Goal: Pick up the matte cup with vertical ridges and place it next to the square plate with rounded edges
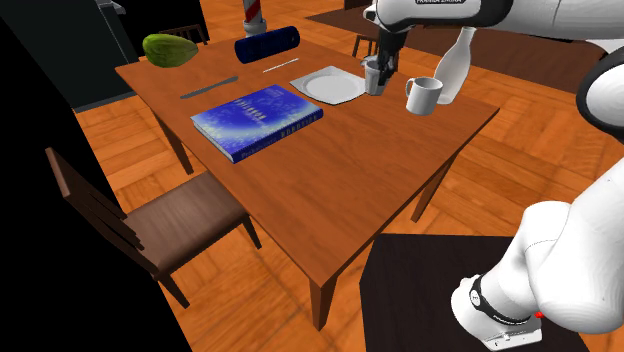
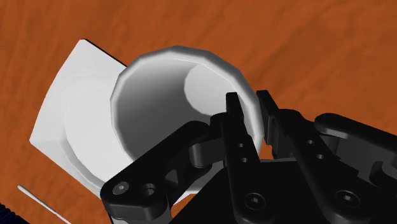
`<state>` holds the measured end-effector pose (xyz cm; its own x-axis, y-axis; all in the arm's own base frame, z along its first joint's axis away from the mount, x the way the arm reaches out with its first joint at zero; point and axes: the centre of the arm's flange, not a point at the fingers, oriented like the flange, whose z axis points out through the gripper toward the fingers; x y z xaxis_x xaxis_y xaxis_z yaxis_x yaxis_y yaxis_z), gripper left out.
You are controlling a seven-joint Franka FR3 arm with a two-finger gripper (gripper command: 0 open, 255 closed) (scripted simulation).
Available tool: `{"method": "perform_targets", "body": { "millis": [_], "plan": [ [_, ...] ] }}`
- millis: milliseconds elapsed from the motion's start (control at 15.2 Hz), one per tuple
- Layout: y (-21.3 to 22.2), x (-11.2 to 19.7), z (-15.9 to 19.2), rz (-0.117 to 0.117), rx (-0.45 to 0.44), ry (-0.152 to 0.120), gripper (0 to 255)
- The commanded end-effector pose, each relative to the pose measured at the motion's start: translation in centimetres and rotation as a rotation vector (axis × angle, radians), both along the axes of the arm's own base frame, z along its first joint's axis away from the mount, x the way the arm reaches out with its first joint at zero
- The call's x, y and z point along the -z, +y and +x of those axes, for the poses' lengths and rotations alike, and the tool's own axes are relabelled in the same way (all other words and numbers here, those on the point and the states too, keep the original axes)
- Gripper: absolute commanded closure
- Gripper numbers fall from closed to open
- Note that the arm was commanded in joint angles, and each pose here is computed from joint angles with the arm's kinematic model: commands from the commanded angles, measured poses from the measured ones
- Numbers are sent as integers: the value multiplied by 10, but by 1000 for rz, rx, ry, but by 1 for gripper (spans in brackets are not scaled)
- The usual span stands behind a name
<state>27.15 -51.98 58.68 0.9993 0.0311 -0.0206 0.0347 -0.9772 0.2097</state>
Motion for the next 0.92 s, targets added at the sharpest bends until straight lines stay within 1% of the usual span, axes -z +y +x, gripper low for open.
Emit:
{"method": "perform_targets", "body": {
  "millis": [0, 726, 858],
  "plan": [
    [0, 10, 0, -1, 0, 0, 255],
    [0, 67, 0, -1, 0, 0, 255],
    [0, 67, 0, -1, 0, 0, 255]
  ]
}}
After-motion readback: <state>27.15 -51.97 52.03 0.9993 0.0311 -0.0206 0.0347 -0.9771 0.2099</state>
